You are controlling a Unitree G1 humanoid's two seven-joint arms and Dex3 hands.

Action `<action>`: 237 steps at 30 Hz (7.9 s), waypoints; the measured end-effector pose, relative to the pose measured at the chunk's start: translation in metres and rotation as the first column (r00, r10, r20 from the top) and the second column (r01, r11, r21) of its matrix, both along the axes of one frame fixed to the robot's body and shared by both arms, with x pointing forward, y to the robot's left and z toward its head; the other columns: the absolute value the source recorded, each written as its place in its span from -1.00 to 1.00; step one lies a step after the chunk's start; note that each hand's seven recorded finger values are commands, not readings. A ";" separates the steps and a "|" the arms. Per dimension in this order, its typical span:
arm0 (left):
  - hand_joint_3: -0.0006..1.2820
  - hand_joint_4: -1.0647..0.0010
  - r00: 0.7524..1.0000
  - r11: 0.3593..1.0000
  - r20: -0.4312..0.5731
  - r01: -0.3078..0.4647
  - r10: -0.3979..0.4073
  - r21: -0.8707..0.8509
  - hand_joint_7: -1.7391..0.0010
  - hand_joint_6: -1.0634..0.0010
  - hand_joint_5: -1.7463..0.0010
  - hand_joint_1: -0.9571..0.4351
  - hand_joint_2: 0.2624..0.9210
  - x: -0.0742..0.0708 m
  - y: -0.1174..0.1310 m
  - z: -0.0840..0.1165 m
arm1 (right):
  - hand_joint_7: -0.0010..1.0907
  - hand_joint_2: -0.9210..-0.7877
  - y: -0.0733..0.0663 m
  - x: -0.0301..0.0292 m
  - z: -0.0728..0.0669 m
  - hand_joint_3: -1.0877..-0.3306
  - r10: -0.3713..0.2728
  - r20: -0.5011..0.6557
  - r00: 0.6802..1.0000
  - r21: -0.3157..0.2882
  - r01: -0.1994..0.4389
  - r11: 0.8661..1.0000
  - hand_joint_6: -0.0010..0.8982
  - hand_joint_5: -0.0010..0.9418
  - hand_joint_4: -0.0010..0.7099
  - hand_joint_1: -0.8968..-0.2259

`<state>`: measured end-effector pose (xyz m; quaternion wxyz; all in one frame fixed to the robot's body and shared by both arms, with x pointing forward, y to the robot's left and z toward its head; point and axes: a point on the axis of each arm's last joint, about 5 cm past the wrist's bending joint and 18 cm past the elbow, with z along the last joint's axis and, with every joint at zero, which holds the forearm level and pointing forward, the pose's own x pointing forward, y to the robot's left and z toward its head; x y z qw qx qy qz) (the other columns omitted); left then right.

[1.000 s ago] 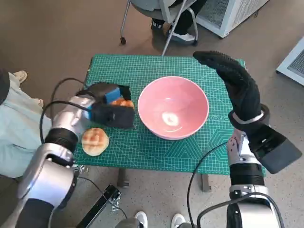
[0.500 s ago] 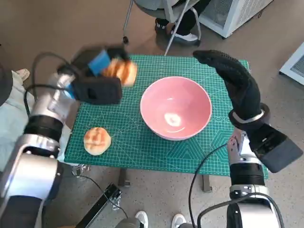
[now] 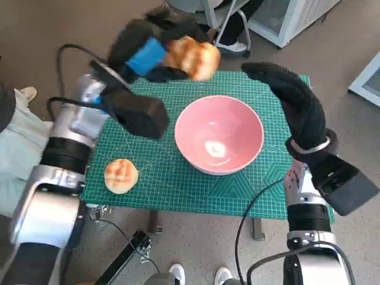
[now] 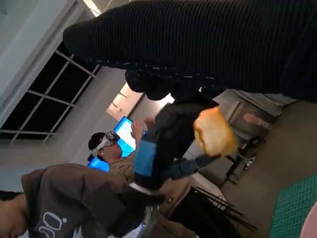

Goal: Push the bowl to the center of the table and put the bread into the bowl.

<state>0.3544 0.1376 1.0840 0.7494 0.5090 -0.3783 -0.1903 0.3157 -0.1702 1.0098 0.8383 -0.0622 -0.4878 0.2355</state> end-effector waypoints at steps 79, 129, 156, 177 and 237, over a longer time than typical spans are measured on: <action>-1.00 0.37 0.762 0.924 -0.550 -0.166 0.342 0.344 0.96 0.12 1.00 0.24 0.67 -0.108 0.146 -0.041 | 0.44 -1.00 -0.001 -0.0022 -0.004 -0.11 -0.005 -0.006 1.000 0.019 0.006 1.000 -1.00 -1.00 -0.18 -0.37; -0.80 0.03 0.697 0.911 -0.610 -0.158 0.376 0.381 -0.15 -0.30 -0.64 0.38 1.00 -0.070 0.134 -0.092 | 0.45 -1.00 -0.012 -0.0013 0.000 -0.08 -0.005 -0.005 1.000 -0.008 0.005 1.000 -1.00 -0.99 -0.15 -0.40; -0.88 -0.12 0.982 1.000 -0.187 0.000 -0.004 -0.018 -0.33 -0.31 -0.38 0.38 1.00 -0.039 0.051 0.005 | 0.45 -1.00 -0.011 -0.0017 0.002 -0.09 -0.011 0.013 1.000 -0.007 0.011 1.000 -1.00 -0.99 -0.15 -0.42; -0.94 0.50 0.880 0.985 -0.475 0.093 -0.014 0.143 0.82 0.30 0.96 0.02 0.98 -0.009 0.011 -0.025 | 0.43 -1.00 -0.018 -0.0036 0.000 -0.04 -0.031 0.011 0.999 -0.009 0.031 0.999 -1.00 -1.00 -0.21 -0.40; -0.54 0.29 0.930 0.517 -0.039 0.167 -0.365 -0.840 0.07 0.95 0.99 -0.20 1.00 -0.061 -0.010 -0.074 | 0.32 -1.00 0.000 -0.0055 0.023 -0.16 -0.210 0.021 0.978 0.137 0.205 0.969 -0.88 -0.98 -0.16 -0.16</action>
